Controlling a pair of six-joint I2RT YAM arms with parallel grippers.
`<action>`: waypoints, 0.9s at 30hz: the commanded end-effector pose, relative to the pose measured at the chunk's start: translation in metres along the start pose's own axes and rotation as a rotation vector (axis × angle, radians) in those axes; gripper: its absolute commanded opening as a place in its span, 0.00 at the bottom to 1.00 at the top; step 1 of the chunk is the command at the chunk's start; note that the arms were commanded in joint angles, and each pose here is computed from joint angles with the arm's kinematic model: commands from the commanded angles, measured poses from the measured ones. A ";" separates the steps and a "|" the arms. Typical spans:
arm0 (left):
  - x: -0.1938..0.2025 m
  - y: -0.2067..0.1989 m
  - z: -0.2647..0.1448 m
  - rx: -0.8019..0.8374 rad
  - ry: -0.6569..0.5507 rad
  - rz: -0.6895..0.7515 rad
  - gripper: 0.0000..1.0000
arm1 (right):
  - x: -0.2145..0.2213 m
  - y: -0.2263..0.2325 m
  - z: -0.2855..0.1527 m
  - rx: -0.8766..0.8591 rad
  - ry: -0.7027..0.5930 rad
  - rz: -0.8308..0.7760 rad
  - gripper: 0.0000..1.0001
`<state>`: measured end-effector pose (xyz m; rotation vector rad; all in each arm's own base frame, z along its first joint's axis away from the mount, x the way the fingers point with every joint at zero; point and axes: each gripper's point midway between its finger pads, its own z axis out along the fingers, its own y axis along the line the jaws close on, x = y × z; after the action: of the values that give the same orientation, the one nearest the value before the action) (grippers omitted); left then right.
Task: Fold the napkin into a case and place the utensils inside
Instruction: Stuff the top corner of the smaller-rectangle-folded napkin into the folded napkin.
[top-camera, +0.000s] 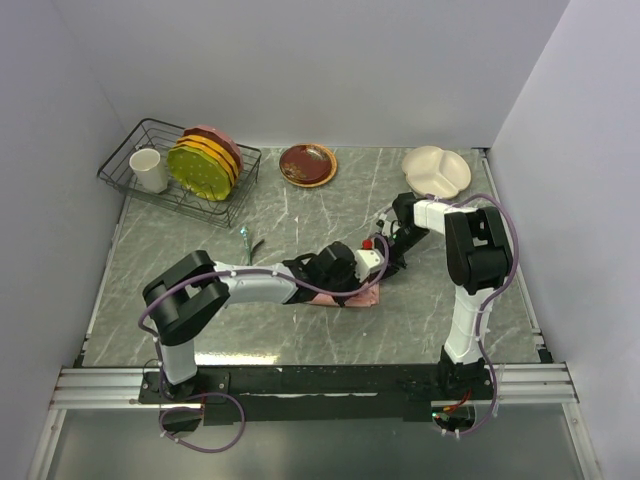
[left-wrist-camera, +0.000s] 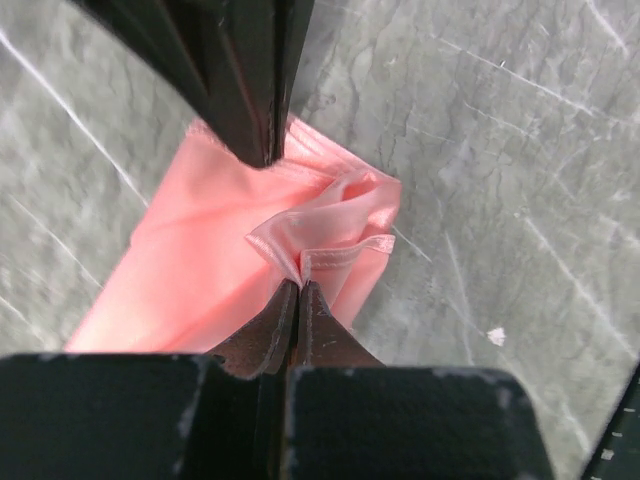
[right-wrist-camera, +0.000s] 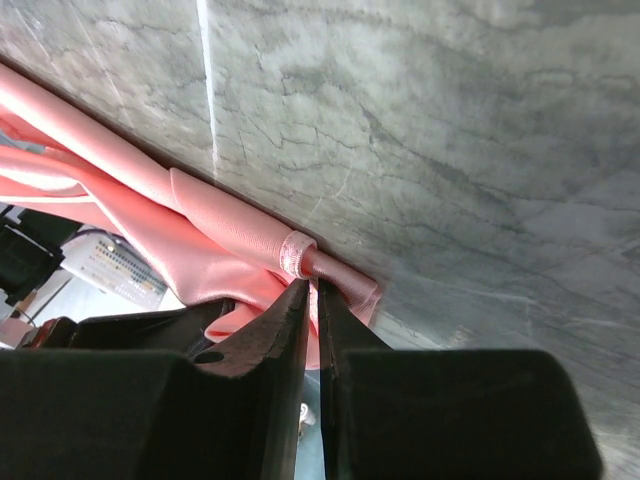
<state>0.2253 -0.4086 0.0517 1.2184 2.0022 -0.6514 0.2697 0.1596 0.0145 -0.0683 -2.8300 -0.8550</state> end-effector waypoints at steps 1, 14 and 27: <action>0.005 0.002 0.002 0.015 0.042 -0.184 0.01 | -0.028 -0.031 0.008 0.141 -0.088 -0.077 0.15; 0.013 0.011 0.003 0.153 0.109 -0.416 0.01 | -0.042 -0.015 -0.007 0.126 -0.167 -0.214 0.17; 0.017 0.022 0.015 0.205 0.148 -0.516 0.01 | -0.031 0.039 -0.035 0.017 -0.341 -0.456 0.21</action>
<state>0.2454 -0.4006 0.0341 0.9090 2.3838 -1.0186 0.2951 0.1622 0.0328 0.3000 -3.0887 -0.9176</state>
